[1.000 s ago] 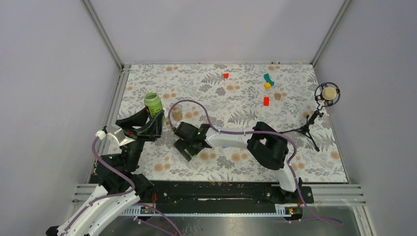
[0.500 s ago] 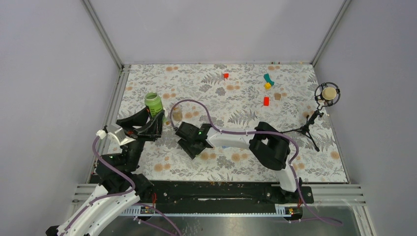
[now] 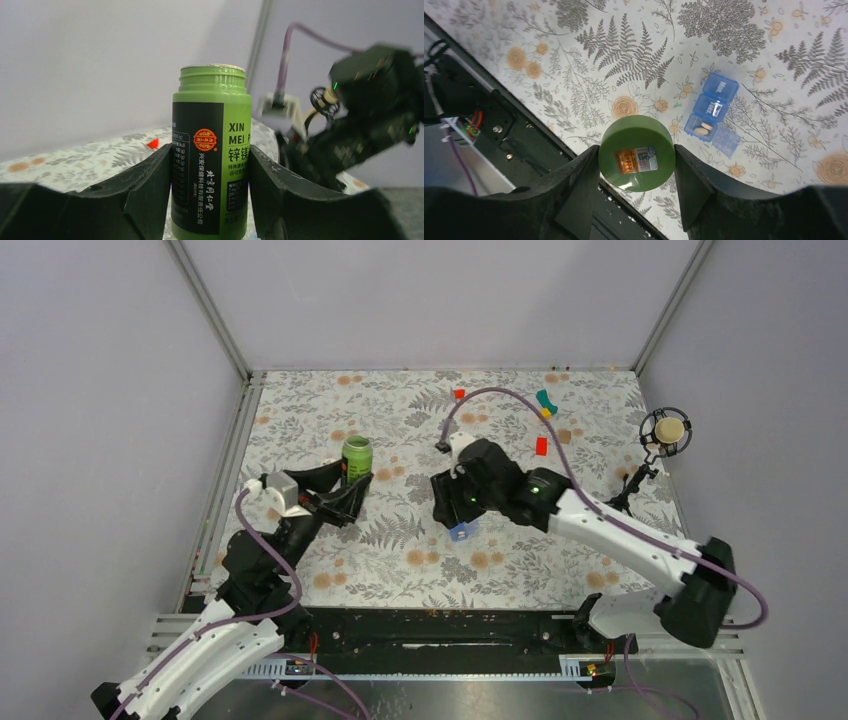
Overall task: Sort the pills into containers
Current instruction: Pick up the lid of the pill bottle at the center of the board.
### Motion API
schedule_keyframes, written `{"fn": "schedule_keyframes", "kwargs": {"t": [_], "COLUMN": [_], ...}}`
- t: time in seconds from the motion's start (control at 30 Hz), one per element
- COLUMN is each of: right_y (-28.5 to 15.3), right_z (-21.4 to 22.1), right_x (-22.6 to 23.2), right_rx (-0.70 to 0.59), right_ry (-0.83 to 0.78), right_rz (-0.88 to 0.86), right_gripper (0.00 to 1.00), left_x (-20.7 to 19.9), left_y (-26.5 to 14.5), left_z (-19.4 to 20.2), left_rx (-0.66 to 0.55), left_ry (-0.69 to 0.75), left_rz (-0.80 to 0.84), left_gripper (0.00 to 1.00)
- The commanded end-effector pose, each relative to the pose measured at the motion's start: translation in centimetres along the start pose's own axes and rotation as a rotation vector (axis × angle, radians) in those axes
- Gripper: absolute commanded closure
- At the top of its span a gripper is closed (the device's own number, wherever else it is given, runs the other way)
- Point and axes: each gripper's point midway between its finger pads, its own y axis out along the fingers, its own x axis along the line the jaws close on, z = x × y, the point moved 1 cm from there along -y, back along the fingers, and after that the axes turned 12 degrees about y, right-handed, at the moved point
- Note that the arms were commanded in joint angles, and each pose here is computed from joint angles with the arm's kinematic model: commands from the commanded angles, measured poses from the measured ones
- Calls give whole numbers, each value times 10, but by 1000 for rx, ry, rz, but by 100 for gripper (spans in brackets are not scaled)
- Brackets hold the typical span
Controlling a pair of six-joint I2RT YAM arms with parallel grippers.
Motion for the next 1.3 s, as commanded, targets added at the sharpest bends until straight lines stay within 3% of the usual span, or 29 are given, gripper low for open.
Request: {"fn": "schedule_keyframes", "kwargs": {"t": [0.0,0.2,0.43,0.83,1.27], "right_y": [-49,-122,-190,-181,-159], "right_z": [-4,-24,-39,-39,-42], "right_x": [3,37,73,85,97], "right_rx": [-50,-153,-233,-134,-59], "right_ry": [32,-4,-9,28,26], "right_rz": [-76,-265,-470,-494,-533], "right_gripper": [40,39,38,37,38], "left_x": [-38,-87,-118,-129,-126], "left_y": [4,-7,-12,-16,-12], "left_z": [-5,6,18,16,19], "left_rx": [-36,-34,8,8,30], "left_ry": [-8,13,10,7,23], "left_rz": [229,543,778,873,853], "left_gripper": [100,100,100,100,100]}}
